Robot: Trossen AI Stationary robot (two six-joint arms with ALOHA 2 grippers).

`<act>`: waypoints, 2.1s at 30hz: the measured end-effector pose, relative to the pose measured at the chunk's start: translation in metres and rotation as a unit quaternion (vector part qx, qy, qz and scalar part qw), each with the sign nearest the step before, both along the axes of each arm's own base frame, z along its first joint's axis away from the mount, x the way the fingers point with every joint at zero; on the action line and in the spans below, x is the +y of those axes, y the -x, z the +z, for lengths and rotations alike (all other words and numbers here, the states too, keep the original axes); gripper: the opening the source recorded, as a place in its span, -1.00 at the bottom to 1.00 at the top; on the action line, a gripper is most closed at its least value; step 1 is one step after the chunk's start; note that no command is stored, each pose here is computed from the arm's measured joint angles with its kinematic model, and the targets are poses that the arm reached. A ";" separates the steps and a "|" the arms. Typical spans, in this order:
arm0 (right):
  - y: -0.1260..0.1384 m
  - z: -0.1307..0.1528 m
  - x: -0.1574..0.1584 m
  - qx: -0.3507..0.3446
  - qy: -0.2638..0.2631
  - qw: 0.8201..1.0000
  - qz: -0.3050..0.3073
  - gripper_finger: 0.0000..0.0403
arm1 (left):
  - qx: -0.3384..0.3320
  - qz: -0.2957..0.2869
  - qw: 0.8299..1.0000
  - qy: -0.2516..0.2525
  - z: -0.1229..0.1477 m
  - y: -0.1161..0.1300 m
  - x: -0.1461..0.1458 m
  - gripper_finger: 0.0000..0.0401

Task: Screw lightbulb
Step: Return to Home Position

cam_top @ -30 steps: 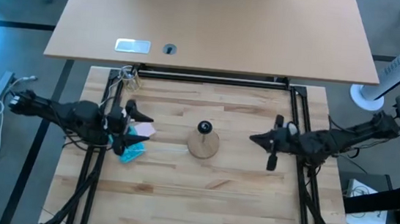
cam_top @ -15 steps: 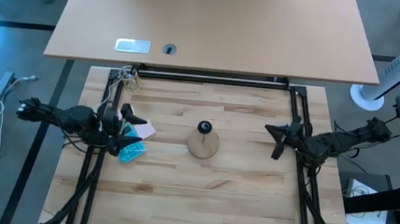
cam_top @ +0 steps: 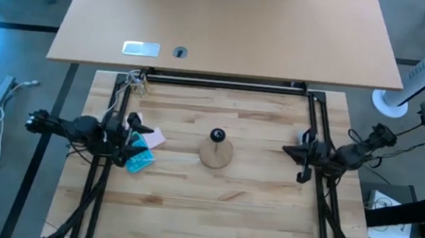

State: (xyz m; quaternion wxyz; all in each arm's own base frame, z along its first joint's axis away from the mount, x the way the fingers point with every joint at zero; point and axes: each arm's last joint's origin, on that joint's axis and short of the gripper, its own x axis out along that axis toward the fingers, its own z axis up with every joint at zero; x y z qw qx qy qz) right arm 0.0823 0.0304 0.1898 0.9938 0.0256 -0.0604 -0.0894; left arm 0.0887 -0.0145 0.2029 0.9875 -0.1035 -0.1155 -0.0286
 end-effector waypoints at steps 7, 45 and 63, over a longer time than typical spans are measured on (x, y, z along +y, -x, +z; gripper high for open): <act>-0.001 -0.019 0.007 0.032 -0.020 0.999 0.032 -0.99 | 0.011 0.003 1.000 -0.016 -0.002 -0.001 0.000 0.57; -0.016 -0.023 -0.033 0.057 0.057 0.992 0.093 -0.98 | 0.096 0.107 0.989 -0.042 -0.028 -0.027 -0.001 0.57; -0.025 -0.037 -0.032 0.148 0.121 0.976 0.103 -0.98 | 0.174 0.099 0.977 -0.069 -0.045 -0.037 -0.004 0.57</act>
